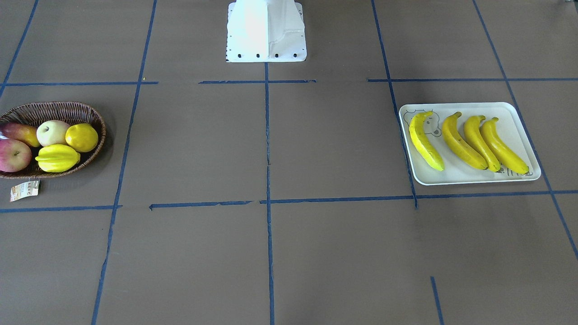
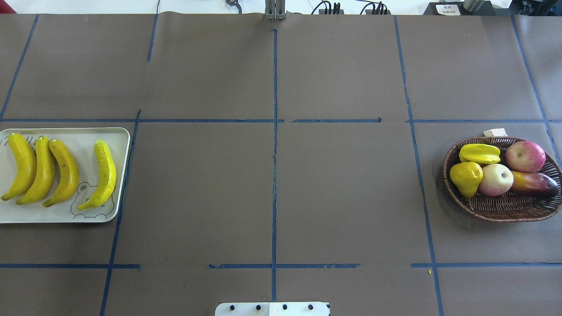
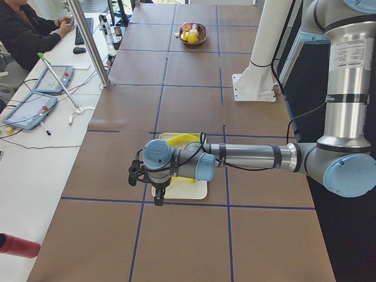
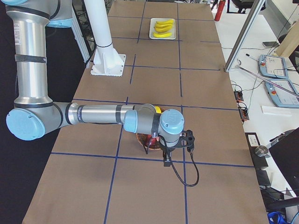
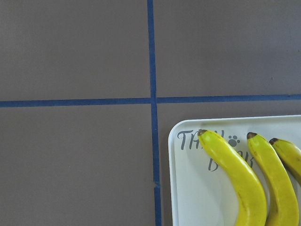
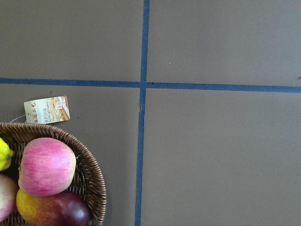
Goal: Transfer all bananas from basket to plate
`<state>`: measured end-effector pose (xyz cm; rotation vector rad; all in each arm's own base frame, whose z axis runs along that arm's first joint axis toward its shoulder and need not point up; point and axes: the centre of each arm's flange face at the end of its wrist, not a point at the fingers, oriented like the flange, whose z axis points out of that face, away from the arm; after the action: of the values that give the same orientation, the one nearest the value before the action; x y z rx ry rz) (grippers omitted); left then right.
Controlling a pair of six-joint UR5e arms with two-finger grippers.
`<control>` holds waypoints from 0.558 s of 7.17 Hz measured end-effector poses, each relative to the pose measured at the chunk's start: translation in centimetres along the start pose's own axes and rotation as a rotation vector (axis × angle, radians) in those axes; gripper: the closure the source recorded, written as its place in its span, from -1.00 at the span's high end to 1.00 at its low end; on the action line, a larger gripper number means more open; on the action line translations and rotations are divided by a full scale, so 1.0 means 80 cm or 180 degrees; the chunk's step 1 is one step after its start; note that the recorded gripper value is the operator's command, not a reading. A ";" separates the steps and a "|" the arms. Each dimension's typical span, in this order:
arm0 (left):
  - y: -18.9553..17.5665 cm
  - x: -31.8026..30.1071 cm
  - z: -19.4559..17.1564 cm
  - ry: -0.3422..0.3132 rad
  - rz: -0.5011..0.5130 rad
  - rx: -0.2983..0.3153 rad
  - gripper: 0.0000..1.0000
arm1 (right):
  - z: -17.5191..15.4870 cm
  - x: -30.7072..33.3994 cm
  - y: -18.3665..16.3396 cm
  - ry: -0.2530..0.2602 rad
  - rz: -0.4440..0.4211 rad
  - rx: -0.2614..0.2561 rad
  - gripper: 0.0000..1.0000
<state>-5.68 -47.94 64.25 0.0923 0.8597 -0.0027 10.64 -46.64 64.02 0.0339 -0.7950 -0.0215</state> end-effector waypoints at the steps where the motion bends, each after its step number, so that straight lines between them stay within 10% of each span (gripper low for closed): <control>1: 0.003 -0.003 0.002 -0.0038 -0.0005 -0.0007 0.99 | -0.002 0.003 0.001 -0.0004 0.0021 0.0009 1.00; 4: 0.005 -0.006 0.002 -0.0104 -0.0004 -0.0008 0.99 | -0.002 0.005 0.002 -0.0007 0.0034 0.0013 1.00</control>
<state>-5.84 -47.61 64.75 0.0891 0.8270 -0.0044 11.02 -46.47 64.17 0.0333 -0.7974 -0.0098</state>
